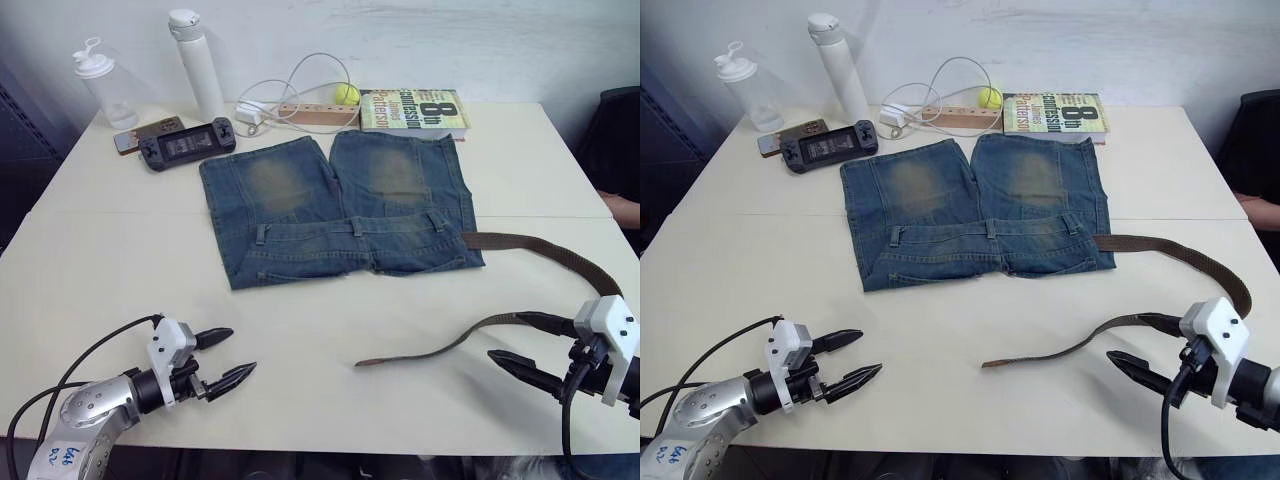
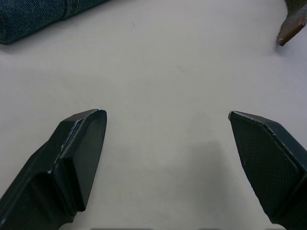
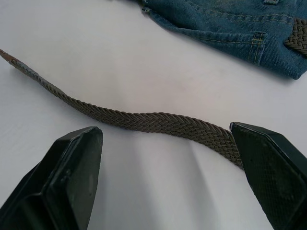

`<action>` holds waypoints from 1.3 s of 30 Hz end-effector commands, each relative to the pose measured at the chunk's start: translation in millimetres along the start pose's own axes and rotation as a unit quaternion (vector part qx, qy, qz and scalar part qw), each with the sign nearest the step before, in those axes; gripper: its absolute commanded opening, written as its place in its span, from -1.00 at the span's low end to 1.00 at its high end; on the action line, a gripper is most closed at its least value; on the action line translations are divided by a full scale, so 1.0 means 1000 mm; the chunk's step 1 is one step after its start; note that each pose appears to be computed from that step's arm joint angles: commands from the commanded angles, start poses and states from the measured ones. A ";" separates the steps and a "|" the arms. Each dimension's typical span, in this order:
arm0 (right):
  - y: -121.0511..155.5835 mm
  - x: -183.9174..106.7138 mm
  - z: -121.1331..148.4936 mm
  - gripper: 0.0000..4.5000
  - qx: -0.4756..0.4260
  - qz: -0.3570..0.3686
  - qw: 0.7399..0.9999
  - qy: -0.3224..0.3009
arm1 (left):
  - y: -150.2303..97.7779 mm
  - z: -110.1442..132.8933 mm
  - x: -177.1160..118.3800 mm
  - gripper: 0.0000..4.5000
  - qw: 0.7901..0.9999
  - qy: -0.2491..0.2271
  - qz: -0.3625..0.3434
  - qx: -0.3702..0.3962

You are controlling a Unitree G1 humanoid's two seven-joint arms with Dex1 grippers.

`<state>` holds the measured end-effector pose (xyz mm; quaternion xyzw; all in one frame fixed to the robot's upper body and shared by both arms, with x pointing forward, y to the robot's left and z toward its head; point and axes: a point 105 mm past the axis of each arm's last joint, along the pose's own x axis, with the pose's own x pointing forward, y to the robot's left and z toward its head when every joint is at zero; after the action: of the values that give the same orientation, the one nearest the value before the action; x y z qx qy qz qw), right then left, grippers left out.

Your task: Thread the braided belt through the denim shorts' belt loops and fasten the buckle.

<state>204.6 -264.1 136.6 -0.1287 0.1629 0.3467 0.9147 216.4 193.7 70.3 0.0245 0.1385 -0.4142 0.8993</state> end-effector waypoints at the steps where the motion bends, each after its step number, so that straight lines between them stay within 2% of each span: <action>1: -0.004 -0.002 0.008 1.00 -0.017 -0.002 1.000 -0.009 | -0.010 0.001 -0.002 0.98 0.999 0.009 -0.033 -0.014; 4: -0.008 -0.002 0.007 1.00 -0.014 -0.001 1.000 -0.010 | -0.011 0.006 -0.002 0.98 0.999 -0.012 -0.040 -0.024; 11: -0.008 -0.004 0.006 1.00 -0.016 0.010 1.000 -0.003 | -0.011 0.008 -0.001 0.98 0.998 -0.008 -0.063 -0.007; 13: -0.003 -0.003 0.012 1.00 -0.029 0.033 0.999 0.005 | -0.026 0.018 -0.007 0.98 0.985 0.000 -0.160 -0.055; 15: 0.004 -0.001 0.022 1.00 -0.047 0.060 0.997 0.013 | -0.035 0.034 -0.011 0.98 0.971 0.006 -0.232 -0.058; 19: 0.024 0.008 0.036 1.00 -0.099 0.132 0.985 0.056 | -0.045 0.047 -0.005 0.98 0.942 0.057 -0.317 0.091; 22: 0.035 0.017 0.046 1.00 -0.125 0.168 0.975 0.068 | -0.049 0.062 0.003 0.98 0.924 0.051 -0.354 0.135; 26: 0.047 0.030 0.050 1.00 -0.184 0.206 0.956 0.097 | -0.049 0.070 0.010 0.98 0.911 0.058 -0.368 0.179; 29: 0.051 0.048 0.035 1.00 -0.251 0.223 0.931 0.139 | -0.049 0.071 0.013 0.98 0.911 0.056 -0.363 0.188; 36: 0.060 0.081 0.015 1.00 -0.255 0.235 0.930 0.120 | -0.050 0.059 0.017 0.98 0.921 0.044 -0.332 0.201; 39: 0.061 0.088 0.010 0.62 -0.245 0.239 0.933 0.115 | -0.048 0.061 0.018 1.00 0.928 0.028 -0.315 0.198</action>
<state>226.1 -166.1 101.5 -0.3346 0.2154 0.5657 0.7222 205.0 139.4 120.3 0.1576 0.0990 -0.6998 0.6897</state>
